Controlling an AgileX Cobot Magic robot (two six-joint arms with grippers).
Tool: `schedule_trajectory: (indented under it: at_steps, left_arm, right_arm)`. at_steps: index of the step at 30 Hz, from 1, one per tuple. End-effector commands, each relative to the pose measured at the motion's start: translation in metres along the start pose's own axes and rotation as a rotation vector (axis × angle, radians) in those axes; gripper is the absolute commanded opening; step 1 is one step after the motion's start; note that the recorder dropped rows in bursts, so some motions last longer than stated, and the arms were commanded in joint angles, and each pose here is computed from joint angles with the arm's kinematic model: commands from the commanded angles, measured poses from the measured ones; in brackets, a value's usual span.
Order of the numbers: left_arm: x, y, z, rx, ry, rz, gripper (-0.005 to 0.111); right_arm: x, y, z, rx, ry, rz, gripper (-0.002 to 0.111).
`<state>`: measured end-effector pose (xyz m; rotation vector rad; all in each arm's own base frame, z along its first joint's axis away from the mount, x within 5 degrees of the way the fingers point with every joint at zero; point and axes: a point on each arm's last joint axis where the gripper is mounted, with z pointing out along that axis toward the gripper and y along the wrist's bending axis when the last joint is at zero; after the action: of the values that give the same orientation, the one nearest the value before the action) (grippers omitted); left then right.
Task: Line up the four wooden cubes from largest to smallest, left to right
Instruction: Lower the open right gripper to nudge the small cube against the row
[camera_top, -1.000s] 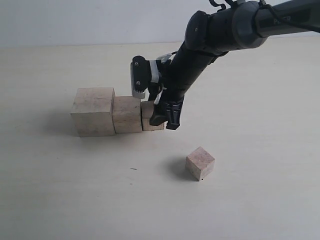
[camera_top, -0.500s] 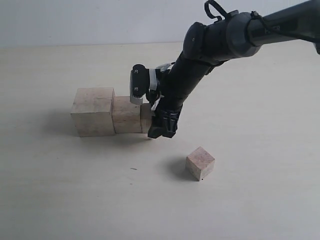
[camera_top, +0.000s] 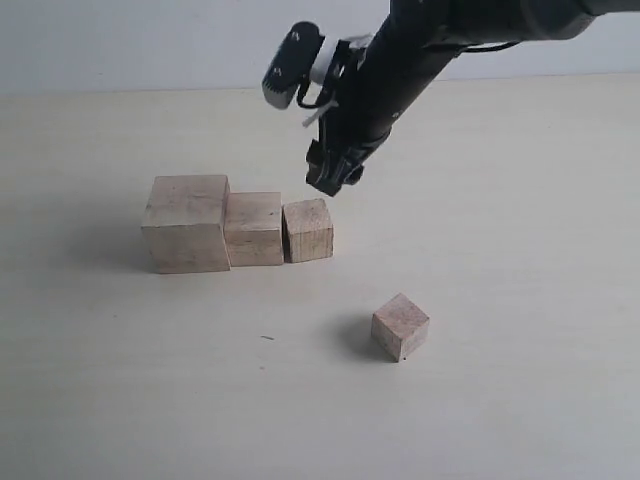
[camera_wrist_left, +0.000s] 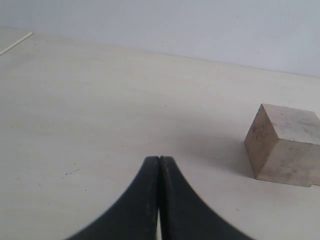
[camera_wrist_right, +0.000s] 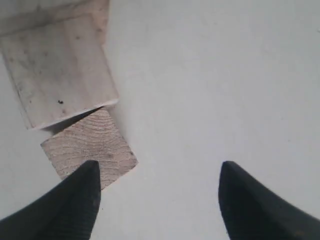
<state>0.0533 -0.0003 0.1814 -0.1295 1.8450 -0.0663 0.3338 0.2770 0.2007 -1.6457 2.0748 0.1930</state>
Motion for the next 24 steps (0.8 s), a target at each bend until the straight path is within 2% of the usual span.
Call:
schedule_trajectory:
  at_steps: [1,4,8,19,24]
  left_arm:
    - [0.000,0.000,0.000,0.006,-0.009,0.003,0.000]
    - [0.000,0.000,0.000,0.006,-0.009,0.003,0.000]
    - [0.000,0.000,0.000,0.006,-0.009,0.003,0.000]
    - [0.000,0.000,0.000,0.006,-0.009,0.003,0.000]
    - [0.000,0.000,0.000,0.006,-0.009,0.003,0.000]
  right_arm:
    - [-0.006,0.001,-0.041,0.028,-0.009,0.098,0.052]
    - [-0.006,-0.004,-0.047,0.095,-0.008,0.056,0.052]
    - [0.004,-0.010,-0.026,0.137,0.078,0.073,0.052]
    - [0.023,-0.007,0.031,0.078,0.178,0.100,0.052]
    - [0.025,-0.005,0.038,0.065,0.181,0.186,0.052]
